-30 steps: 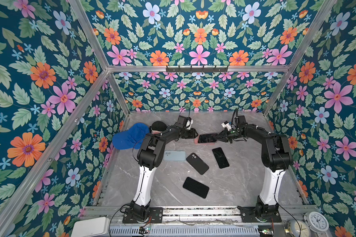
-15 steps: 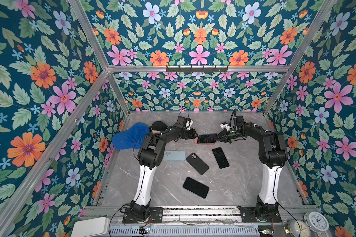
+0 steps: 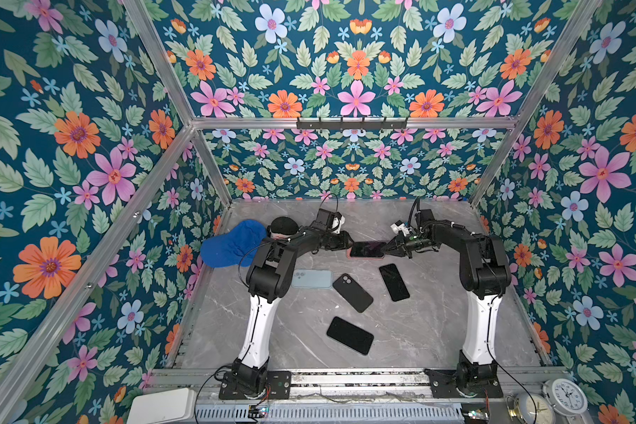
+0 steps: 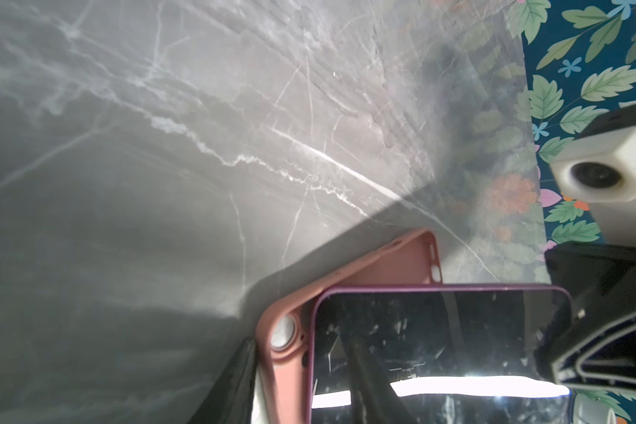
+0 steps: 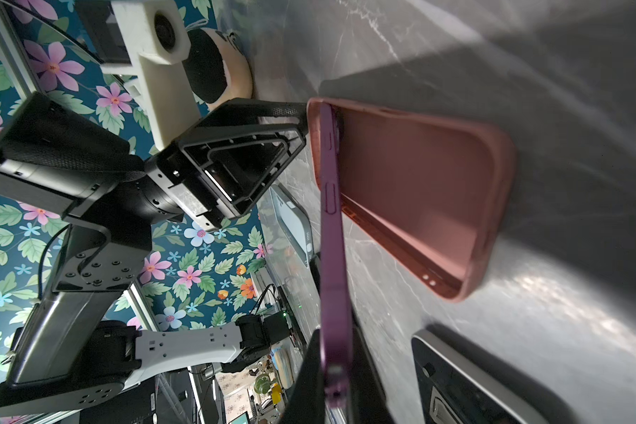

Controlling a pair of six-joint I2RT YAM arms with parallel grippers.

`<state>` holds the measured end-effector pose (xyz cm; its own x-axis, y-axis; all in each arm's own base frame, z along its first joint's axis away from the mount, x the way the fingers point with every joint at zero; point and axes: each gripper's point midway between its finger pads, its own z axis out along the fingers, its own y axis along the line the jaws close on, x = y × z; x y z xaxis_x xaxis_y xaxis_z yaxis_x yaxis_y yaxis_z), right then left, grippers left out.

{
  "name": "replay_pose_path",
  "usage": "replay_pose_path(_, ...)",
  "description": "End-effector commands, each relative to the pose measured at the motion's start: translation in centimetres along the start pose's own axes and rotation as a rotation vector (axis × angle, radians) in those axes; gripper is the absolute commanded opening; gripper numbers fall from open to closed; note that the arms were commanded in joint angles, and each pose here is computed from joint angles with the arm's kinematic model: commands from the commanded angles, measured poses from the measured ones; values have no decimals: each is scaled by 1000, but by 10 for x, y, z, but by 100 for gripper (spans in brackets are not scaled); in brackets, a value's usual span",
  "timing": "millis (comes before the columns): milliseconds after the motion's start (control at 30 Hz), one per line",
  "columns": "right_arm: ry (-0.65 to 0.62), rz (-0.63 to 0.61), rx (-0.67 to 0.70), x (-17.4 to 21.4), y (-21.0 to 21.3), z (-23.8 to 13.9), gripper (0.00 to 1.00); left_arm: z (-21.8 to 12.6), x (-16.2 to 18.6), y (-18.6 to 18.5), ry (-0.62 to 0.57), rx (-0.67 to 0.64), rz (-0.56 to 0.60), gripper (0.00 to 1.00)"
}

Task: Put the phone into the phone case
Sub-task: 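Lower the purple-framed phone edge-first into the pink case with the right gripper, then lay the phone flat into the case with the right gripper while the left holds it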

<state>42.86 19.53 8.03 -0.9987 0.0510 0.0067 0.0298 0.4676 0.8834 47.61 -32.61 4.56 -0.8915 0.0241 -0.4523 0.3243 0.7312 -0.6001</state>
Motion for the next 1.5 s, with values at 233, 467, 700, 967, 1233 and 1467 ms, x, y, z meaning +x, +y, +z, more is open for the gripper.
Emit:
replay_pose_path(233,23,20,12,7,-4,4,0,9,-3,-18,1,58,22,43)
replay_pose_path(467,14,62,47,3,-14,6,0,-8,3,-17,-28,30,16,43)
replay_pose_path(700,-3,103,59,3,-21,8,0,-12,13,-14,-25,35,-14,42)
replay_pose_path(967,-13,132,64,3,-29,12,0,-11,26,-14,-19,66,-47,42)
replay_pose_path(1233,9,125,75,2,-26,27,0,-22,30,-18,-31,71,-51,41)
replay_pose_path(1467,26,112,99,-1,-26,34,0,-32,35,-20,-38,66,-55,41)
